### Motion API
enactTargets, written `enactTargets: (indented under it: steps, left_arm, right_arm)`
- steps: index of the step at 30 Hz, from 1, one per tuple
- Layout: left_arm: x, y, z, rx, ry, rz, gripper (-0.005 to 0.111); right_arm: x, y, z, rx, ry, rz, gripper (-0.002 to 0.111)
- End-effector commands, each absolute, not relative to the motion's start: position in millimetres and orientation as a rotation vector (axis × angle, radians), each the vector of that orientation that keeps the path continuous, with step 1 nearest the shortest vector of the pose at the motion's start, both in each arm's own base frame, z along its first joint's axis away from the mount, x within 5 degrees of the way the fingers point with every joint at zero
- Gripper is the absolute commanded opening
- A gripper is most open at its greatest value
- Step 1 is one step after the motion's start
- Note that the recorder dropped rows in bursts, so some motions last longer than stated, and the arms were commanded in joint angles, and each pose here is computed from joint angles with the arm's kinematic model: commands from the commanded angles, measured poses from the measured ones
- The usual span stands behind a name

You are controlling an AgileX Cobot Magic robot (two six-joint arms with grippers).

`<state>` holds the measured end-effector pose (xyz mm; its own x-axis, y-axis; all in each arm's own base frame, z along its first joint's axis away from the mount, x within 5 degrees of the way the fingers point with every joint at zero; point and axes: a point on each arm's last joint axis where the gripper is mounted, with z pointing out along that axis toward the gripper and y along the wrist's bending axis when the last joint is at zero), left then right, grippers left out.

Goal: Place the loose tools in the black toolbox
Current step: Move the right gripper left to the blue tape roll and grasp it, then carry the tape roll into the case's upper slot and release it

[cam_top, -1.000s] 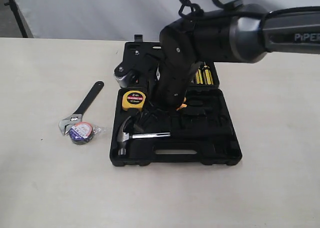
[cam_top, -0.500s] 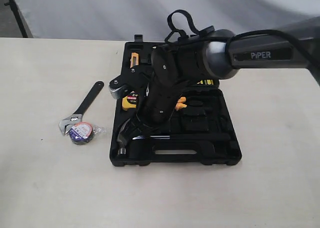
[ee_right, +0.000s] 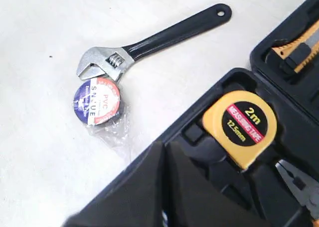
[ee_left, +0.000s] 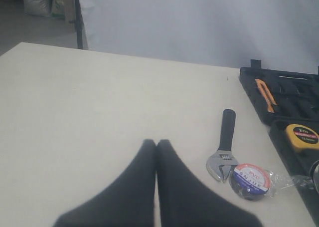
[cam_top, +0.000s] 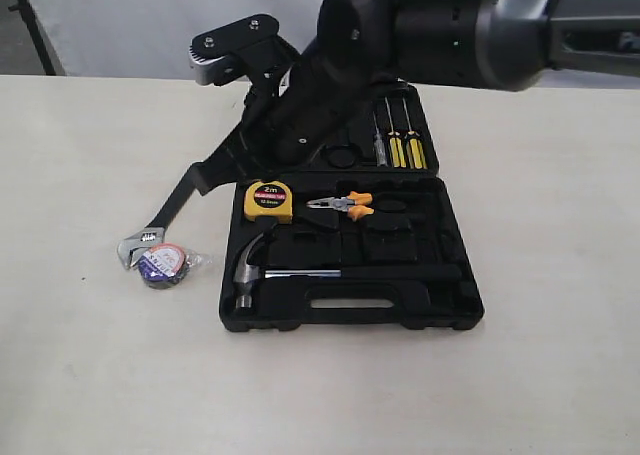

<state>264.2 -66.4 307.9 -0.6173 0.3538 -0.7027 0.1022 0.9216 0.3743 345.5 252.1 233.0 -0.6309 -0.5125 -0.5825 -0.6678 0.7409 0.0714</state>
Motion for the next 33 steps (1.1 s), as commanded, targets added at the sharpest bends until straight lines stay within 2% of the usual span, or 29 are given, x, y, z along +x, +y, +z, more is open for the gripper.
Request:
enactTargets:
  steps: [1, 3, 5, 9, 11, 12, 20, 29, 30, 33]
  left_arm:
    - [263, -66, 307, 0.306, 2.223, 0.348, 0.001]
    - [263, -66, 307, 0.306, 2.223, 0.348, 0.001]
    - [263, -66, 307, 0.306, 2.223, 0.348, 0.001]
    - [263, -66, 307, 0.306, 2.223, 0.348, 0.001]
    - [263, -66, 307, 0.306, 2.223, 0.348, 0.001]
    - [263, -66, 307, 0.306, 2.223, 0.348, 0.001]
    - [263, -66, 307, 0.306, 2.223, 0.348, 0.001]
    - [263, -66, 307, 0.306, 2.223, 0.348, 0.001]
    - [263, -66, 307, 0.306, 2.223, 0.348, 0.001]
    - [263, -66, 307, 0.306, 2.223, 0.348, 0.001]
  right_arm:
    - [360, 282, 218, -0.947, 2.424, 0.423, 0.001]
    - [365, 300, 207, -0.980, 2.436, 0.435, 0.006]
    - [369, 319, 194, -1.021, 2.437, 0.441, 0.017]
    - [372, 350, 173, -1.097, 2.429, 0.438, 0.056]
    - [373, 359, 163, -1.144, 2.424, 0.403, 0.069]
    - [372, 362, 160, -1.164, 2.427, 0.386, 0.072]
    - [372, 372, 131, -1.246, 2.432, 0.281, 0.074]
    - [370, 370, 127, -1.262, 2.471, 0.268, 0.073]
    - [369, 370, 127, -1.270, 2.473, 0.266, 0.072]
    - [369, 368, 126, -1.291, 2.478, 0.235, 0.057]
